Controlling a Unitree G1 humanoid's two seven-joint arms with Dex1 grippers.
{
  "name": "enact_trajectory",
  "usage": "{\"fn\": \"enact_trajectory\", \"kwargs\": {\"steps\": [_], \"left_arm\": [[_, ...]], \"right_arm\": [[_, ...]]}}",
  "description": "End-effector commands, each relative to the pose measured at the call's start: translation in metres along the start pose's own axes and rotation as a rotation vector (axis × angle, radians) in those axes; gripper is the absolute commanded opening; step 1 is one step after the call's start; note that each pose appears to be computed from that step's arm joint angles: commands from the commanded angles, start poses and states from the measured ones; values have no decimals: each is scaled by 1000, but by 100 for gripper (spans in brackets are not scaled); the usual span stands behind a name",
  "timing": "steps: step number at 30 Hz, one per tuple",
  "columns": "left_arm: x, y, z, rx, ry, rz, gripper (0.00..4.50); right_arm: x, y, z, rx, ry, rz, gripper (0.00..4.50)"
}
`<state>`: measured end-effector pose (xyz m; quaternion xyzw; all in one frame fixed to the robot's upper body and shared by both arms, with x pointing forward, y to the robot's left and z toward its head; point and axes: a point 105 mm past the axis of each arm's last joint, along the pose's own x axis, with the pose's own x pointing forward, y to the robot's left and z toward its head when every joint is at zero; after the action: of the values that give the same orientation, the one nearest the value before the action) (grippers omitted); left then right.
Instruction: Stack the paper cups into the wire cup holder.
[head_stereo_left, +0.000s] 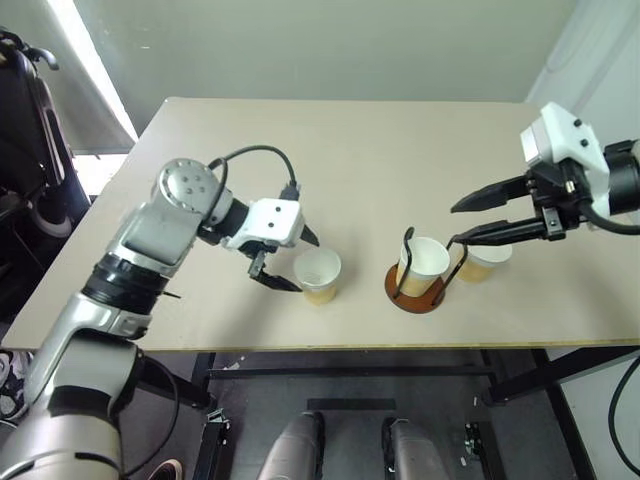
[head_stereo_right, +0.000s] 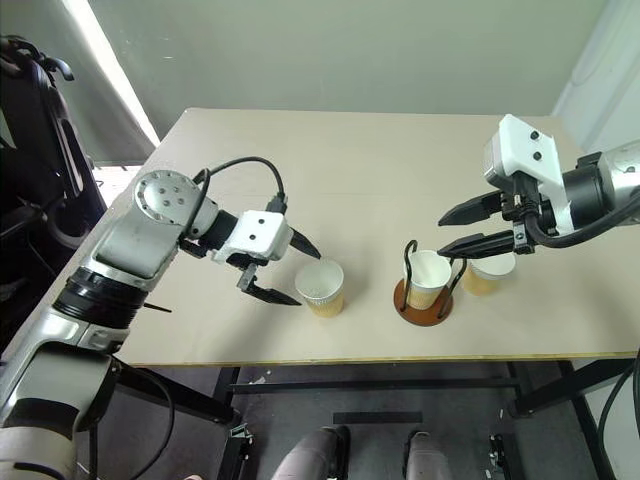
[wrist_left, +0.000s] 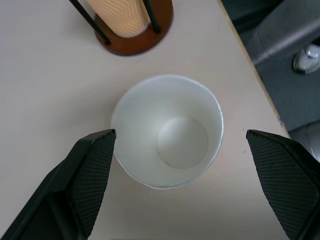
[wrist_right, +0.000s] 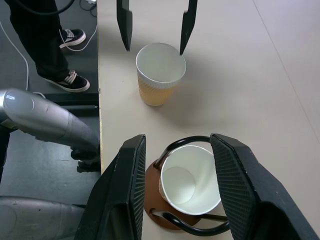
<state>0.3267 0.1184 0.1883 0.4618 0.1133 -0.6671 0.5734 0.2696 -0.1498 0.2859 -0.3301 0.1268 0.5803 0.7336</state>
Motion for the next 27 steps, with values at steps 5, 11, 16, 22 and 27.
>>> {"fn": "enact_trajectory", "kwargs": {"steps": [5,11,16,22,27], "left_arm": [[13,4,-9,62,39,5,450],[18,12,-5,70,11,38,388],[14,18,-2,63,-9,57,211],[10,21,2,43,-35,46,4],[4,24,8,27,-58,24,4]], "right_arm": [[-5,3,8,-38,-17,-26,197],[-7,4,5,-33,-7,-29,201],[-10,4,-5,-47,42,-26,201],[-10,1,-14,-55,68,-32,201],[-10,0,-23,-48,91,-33,201]]}}
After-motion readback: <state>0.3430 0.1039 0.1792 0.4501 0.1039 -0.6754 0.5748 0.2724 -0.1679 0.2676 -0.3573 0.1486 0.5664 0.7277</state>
